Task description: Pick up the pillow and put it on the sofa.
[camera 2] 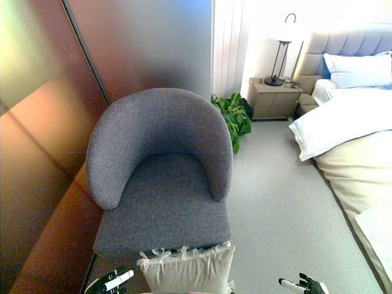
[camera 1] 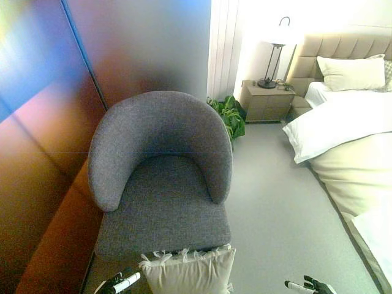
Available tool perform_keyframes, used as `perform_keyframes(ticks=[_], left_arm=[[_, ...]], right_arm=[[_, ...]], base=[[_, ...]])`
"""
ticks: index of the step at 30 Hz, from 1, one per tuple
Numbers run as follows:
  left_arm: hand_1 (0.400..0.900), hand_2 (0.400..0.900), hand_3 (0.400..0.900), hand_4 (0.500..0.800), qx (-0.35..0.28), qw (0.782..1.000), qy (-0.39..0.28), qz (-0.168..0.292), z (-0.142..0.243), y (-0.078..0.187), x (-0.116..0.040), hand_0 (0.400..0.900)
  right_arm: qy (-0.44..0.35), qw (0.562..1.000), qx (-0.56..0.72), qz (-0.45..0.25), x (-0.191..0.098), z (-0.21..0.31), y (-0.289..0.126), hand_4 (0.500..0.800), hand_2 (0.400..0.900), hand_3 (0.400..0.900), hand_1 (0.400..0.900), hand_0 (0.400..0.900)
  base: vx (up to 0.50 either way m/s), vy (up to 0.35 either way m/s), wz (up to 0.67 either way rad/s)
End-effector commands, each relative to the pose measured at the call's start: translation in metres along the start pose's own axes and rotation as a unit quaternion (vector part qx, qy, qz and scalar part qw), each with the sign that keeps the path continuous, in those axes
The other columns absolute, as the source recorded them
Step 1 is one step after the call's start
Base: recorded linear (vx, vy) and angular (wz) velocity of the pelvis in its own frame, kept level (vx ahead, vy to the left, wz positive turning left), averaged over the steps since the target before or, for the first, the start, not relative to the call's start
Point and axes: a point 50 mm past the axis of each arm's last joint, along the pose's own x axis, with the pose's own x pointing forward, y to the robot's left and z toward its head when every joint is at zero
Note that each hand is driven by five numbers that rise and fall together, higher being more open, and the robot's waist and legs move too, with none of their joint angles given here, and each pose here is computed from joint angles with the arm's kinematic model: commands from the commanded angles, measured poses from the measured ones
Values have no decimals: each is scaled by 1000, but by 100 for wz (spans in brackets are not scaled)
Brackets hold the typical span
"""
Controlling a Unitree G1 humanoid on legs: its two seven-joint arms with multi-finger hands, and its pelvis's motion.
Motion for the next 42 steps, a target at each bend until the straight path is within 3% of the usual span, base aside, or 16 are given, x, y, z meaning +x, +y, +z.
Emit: perform_keyframes(ticks=[1,20,26,34,42], left_arm=[[900,900,900,800,-28,997,-73,20,32,10,3,900],[900,900,900,800,-3,996,-75,42,43,26,0,900],[900,900,900,800,33,996,-64,47,44,26,1,900],[900,900,900,800,53,979,-196,14,146,-8,14,900],[900,900,900,800,72,954,-291,26,209,-24,4,900]], right_arm=[[-63,998,1,-21,6,35,-5,800,900,900,900,900],[-81,996,-17,-19,5,37,-7,800,900,900,900,900],[-95,994,-42,-21,5,44,-5,800,900,900,900,900],[-241,969,6,-57,3,140,-3,800,900,900,900,900],[-347,935,40,-66,-16,193,-3,800,900,900,900,900]], base=[[0,0,0],[-3,2,1],[40,30,9],[-289,21,15],[-150,-18,4]])
